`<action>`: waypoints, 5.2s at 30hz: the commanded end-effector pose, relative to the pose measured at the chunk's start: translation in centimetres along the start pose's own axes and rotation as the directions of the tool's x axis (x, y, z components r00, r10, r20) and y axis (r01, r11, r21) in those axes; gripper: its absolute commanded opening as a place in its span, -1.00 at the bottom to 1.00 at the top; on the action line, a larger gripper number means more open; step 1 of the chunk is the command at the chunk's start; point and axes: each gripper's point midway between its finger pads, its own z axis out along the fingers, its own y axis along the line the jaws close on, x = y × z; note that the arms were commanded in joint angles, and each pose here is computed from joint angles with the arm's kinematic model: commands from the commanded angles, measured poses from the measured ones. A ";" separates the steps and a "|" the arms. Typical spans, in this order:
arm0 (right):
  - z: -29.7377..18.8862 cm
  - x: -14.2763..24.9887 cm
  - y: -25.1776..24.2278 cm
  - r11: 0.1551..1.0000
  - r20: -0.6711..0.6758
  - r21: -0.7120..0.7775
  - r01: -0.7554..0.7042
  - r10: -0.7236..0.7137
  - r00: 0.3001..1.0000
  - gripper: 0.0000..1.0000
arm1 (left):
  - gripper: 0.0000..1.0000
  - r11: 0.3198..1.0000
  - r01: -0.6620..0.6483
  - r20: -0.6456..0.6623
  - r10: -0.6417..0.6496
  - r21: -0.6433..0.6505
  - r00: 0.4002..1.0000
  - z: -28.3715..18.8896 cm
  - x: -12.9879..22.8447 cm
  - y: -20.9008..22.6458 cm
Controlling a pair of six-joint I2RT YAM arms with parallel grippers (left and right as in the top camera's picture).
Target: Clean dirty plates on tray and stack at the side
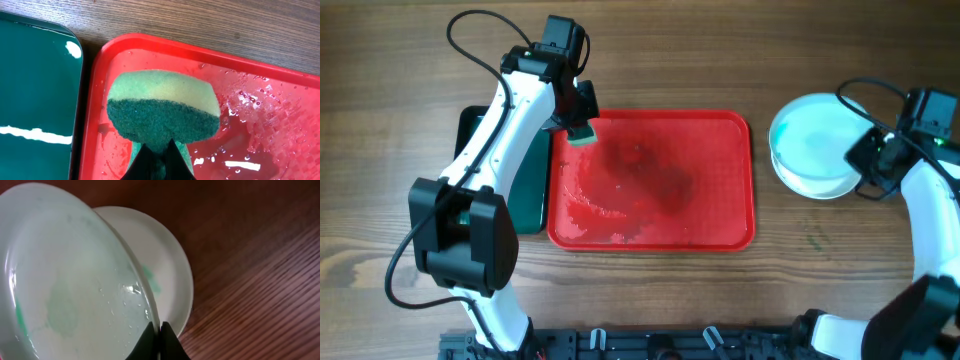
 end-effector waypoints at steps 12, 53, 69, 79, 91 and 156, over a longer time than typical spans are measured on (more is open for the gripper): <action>5.6 0.5 -1.2 0.998 -0.049 0.030 -0.050 0.052 0.997 0.19 | -0.92 0.976 0.173 0.030 -0.170 -0.136 0.985 -7.7 1.2 8.8; -5.6 2.9 12.5 0.834 0.076 -0.346 0.430 -0.432 0.899 0.75 | 0.62 0.962 0.235 0.189 -0.207 -0.140 0.960 -2.3 1.8 14.3; -22.5 2.4 10.7 0.758 0.462 -0.387 0.525 -0.333 0.822 0.99 | 1.00 0.974 0.216 0.317 -0.183 -0.071 0.930 -8.5 1.5 12.8; -28.2 5.8 7.4 0.781 0.440 -0.537 0.320 -0.065 0.896 0.99 | 1.00 0.974 0.216 0.317 -0.183 -0.071 0.930 -8.5 1.5 12.8; -27.3 4.2 8.9 0.679 0.722 -0.330 0.656 -0.267 0.639 1.00 | 1.00 0.974 0.216 0.318 -0.183 -0.071 0.930 -8.6 1.5 12.8; -11.1 9.2 4.5 0.731 0.815 -0.474 0.492 0.153 0.558 1.00 | 1.00 0.964 0.067 0.877 -0.261 0.256 0.403 -19.8 9.0 13.6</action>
